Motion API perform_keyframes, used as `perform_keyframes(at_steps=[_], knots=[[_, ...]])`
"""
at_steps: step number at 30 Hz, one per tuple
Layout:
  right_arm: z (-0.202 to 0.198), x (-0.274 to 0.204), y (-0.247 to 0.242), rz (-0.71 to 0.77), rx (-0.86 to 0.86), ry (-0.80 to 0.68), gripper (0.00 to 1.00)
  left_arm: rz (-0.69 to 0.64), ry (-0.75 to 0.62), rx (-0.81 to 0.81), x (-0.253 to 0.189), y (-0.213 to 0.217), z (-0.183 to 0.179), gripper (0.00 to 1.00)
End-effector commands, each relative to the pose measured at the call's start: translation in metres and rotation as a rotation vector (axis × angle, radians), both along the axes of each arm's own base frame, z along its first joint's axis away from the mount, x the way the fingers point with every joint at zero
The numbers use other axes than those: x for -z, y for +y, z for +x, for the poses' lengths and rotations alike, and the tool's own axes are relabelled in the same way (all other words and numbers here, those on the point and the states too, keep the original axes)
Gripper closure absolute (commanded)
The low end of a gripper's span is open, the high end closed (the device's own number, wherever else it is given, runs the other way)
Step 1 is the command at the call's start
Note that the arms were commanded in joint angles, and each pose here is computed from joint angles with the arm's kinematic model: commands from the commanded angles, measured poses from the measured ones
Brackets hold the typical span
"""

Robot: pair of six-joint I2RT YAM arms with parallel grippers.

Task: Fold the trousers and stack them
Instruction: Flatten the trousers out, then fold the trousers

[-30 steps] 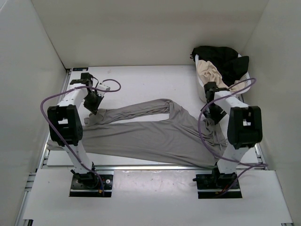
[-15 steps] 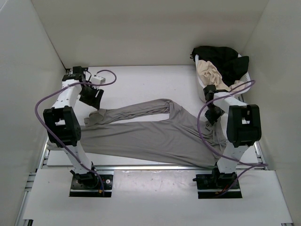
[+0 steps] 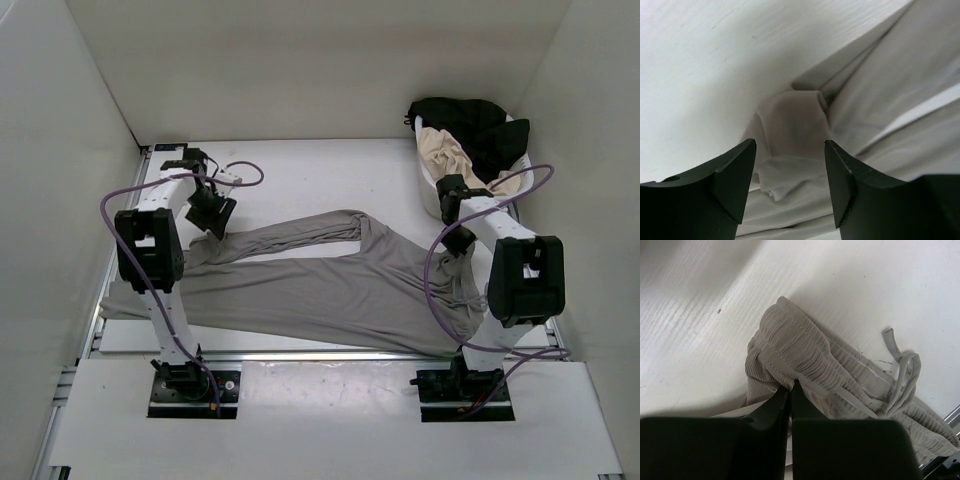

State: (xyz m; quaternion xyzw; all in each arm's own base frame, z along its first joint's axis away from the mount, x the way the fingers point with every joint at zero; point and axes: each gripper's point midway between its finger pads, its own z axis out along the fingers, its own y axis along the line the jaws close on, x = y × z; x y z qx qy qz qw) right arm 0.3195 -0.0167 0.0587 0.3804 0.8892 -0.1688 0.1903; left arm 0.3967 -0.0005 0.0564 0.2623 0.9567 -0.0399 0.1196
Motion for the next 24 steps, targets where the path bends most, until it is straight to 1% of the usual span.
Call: perform_keyframes(at_steps=[1,2,3,4,5,6,7,11,14,15,16,18,19,23,24], knots=[[0.000,-0.012,-0.005,-0.046,-0.013,-0.034,1.00,0.040,0.010,-0.010,0.004,0.011,0.005,0.32],[0.000,-0.012,-0.005,-0.046,-0.013,-0.034,1.00,0.040,0.030,-0.010,0.009,0.011,-0.001,0.36],[0.000,-0.013,-0.007,-0.055,-0.011,-0.035,1.00,0.049,0.041,-0.011,0.012,0.012,-0.004,0.44],[0.001,-0.016,-0.007,-0.054,-0.011,-0.044,1.00,0.049,0.029,-0.012,0.012,0.012,-0.001,0.49],[0.001,-0.016,-0.007,-0.054,-0.011,-0.044,1.00,0.058,0.042,-0.013,0.015,0.014,-0.005,0.57],[0.001,-0.018,-0.007,-0.053,-0.011,-0.053,1.00,0.058,0.032,-0.013,0.015,0.014,-0.002,0.82],[0.001,-0.018,-0.007,-0.053,-0.011,-0.053,1.00,0.058,0.032,-0.013,0.015,0.014,-0.002,0.86],[-0.001,-0.022,-0.010,-0.071,-0.007,-0.054,1.00,0.012,-0.003,-0.004,0.005,0.006,0.006,0.86],[0.005,-0.034,-0.010,-0.074,-0.031,-0.080,1.00,0.014,-0.111,-0.017,-0.025,0.011,0.030,0.86],[0.015,-0.046,-0.011,-0.082,-0.038,-0.113,1.00,0.052,-0.147,-0.028,-0.036,0.023,0.039,0.86],[0.024,-0.055,-0.017,-0.082,-0.024,-0.145,1.00,0.081,-0.233,-0.040,-0.064,0.035,0.060,0.86],[0.046,-0.089,-0.023,-0.085,-0.025,-0.236,1.00,0.162,-0.340,-0.050,-0.102,0.058,0.082,0.86],[0.051,-0.103,-0.031,-0.089,-0.009,-0.269,1.00,0.190,-0.436,-0.074,-0.137,0.074,0.101,0.86],[0.075,-0.158,-0.047,-0.084,0.016,-0.435,1.00,0.266,-0.592,-0.125,-0.200,0.113,0.118,0.86],[0.076,-0.158,-0.045,-0.072,0.010,-0.436,1.00,0.285,-0.616,-0.124,-0.210,0.115,0.117,0.86]])
